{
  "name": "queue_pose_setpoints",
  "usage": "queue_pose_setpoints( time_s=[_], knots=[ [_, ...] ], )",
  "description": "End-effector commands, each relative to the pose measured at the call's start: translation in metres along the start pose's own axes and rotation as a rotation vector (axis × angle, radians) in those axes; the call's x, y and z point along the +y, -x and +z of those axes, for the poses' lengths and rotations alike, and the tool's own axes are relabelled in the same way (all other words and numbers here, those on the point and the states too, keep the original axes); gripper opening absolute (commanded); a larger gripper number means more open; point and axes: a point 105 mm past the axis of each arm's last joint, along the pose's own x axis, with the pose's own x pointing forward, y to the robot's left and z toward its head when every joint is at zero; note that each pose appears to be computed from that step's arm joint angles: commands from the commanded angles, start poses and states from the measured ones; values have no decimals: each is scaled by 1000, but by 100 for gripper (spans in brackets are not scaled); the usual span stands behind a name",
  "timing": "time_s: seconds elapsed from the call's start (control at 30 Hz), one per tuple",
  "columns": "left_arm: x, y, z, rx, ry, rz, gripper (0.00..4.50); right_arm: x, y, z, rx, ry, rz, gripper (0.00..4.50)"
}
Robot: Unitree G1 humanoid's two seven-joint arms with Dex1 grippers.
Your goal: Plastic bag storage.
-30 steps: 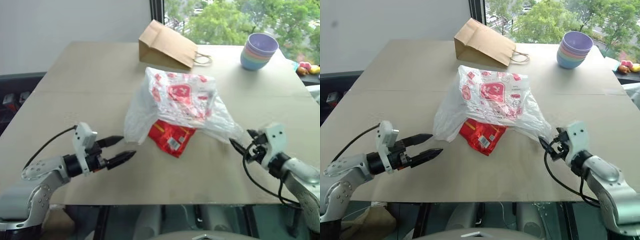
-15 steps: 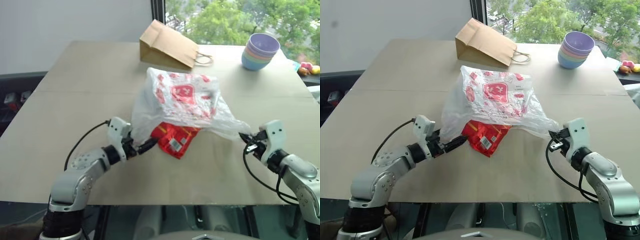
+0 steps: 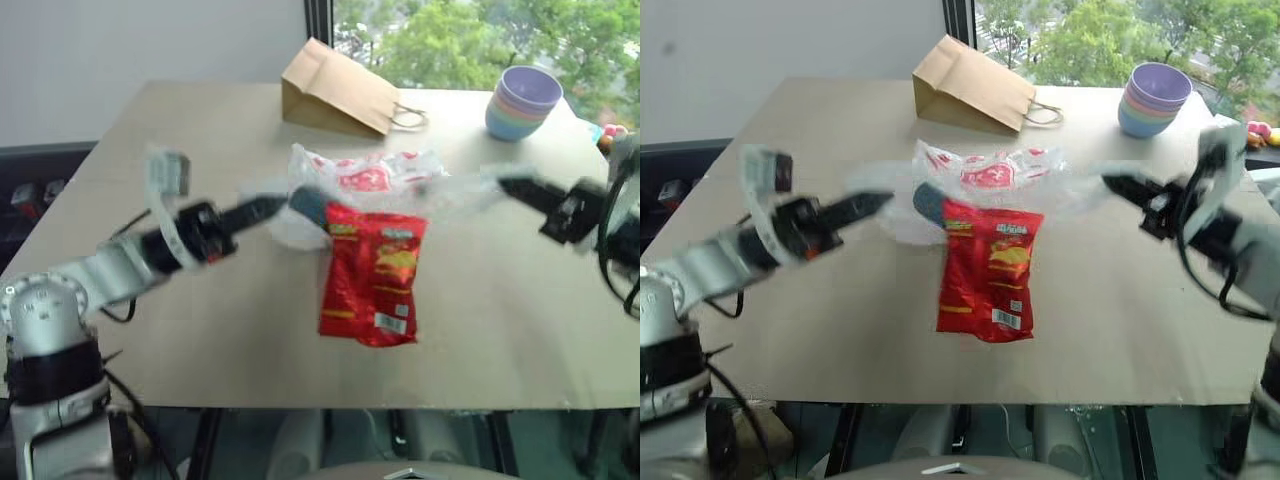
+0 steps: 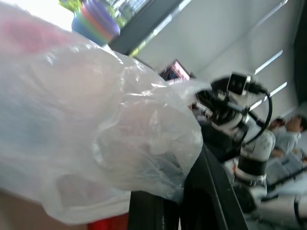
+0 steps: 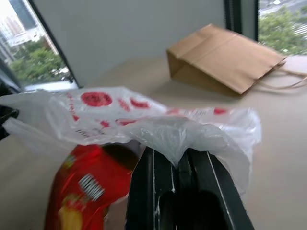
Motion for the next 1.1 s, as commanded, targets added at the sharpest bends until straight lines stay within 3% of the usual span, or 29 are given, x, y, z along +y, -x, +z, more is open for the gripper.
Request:
queue_pose_setpoints(
  time_s=[0.03,0.3,0.43,0.57,0.6,0.7,0.83,0.87,1.1],
  knots=[
    [-9,-9,10,-9,-12,-22,1,-12,3,16,-4,32,-48,0],
    [26,-1,-46,148,-161,180,1,-22,13,-72,298,263,-137,0],
    [52,12,-49,104,-209,301,1,-33,7,-94,308,294,-180,0],
    [48,21,-48,102,-247,286,1,-50,10,-102,360,433,-208,0],
    [45,21,-47,104,-248,270,0,-52,12,-102,370,463,-205,58],
    [29,24,-43,111,-274,194,85,-32,28,-88,309,334,-110,176],
    [18,20,-38,102,-296,135,281,23,60,-78,279,84,135,377],
    [17,17,-37,101,-298,133,317,34,67,-78,283,31,174,379],
    [14,0,-31,111,-303,98,317,58,74,-93,339,-50,185,379]
  ],
)
